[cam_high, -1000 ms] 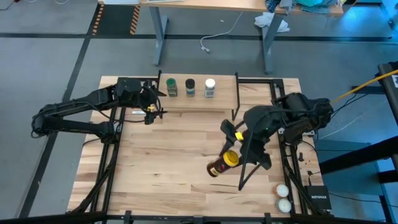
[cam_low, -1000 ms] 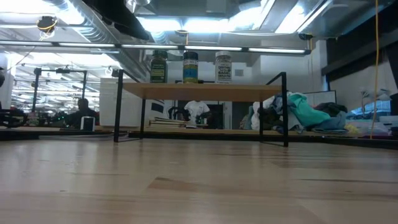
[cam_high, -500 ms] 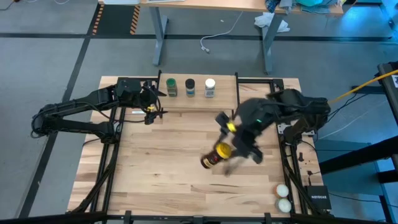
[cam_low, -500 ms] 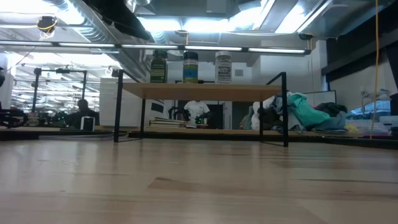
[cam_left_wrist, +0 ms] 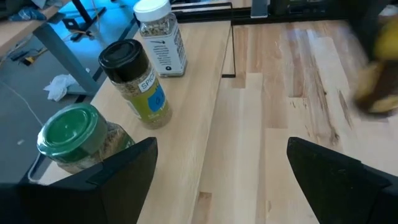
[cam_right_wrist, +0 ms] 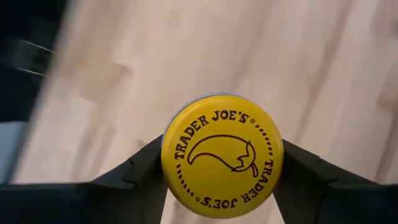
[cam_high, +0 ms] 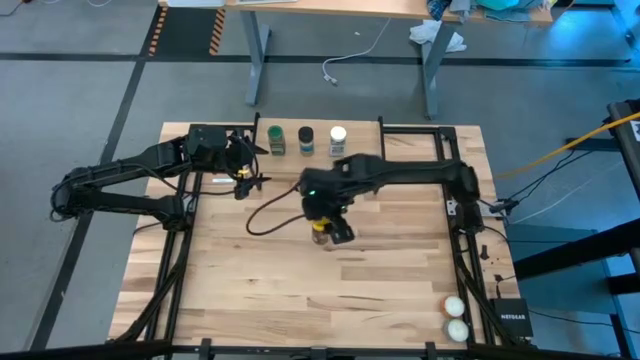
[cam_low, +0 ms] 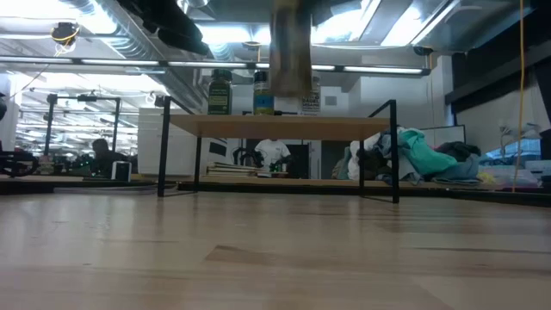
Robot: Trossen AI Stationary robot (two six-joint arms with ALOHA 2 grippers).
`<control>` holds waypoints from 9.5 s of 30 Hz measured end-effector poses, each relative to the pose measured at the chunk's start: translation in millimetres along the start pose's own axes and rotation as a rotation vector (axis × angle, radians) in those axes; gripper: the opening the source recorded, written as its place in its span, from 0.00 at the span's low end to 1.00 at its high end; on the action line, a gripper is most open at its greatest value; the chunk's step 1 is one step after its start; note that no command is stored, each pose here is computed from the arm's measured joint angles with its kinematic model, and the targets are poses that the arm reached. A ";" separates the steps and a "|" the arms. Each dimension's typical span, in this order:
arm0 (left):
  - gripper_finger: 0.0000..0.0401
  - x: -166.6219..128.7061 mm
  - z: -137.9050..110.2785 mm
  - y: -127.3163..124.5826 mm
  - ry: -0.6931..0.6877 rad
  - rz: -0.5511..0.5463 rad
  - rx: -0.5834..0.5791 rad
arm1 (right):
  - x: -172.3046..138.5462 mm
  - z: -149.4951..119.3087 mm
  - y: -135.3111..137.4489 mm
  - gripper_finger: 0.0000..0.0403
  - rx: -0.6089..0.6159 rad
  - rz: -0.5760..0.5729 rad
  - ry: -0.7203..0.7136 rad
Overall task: Shelf spices
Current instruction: Remove the yellow seasoning bottle from the shelf, then remove the white seasoning bottle from the shelf, then remove the green seasoning bottle from the shelf
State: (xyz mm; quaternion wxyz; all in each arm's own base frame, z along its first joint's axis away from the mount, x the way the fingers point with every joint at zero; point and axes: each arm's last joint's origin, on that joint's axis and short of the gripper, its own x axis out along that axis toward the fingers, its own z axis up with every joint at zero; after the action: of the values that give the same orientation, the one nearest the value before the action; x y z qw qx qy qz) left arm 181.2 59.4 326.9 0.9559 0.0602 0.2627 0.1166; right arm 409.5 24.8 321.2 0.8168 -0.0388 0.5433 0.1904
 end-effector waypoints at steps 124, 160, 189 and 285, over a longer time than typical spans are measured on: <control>0.88 -0.3 -2.8 -10.6 0.042 -0.049 0.027 | -98.6 -93.2 -170.4 0.49 0.317 -0.321 -0.063; 0.88 6.6 -11.5 -11.9 0.053 -0.049 0.024 | 21.5 -27.4 21.9 0.49 0.308 -0.222 0.095; 0.88 6.5 -11.6 -12.4 0.056 -0.051 0.005 | 102.5 -62.0 5.8 0.49 0.380 -0.317 -0.018; 0.88 106.4 -4.7 49.8 0.497 0.158 0.543 | -177.2 -29.7 91.1 0.66 -0.009 -0.963 -0.198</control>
State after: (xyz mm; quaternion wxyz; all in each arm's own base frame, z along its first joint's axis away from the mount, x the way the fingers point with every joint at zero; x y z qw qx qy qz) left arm 258.1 134.8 279.8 0.8004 0.3014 0.5024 0.1269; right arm 291.7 53.3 482.1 0.8595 -0.2708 0.3827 -0.2038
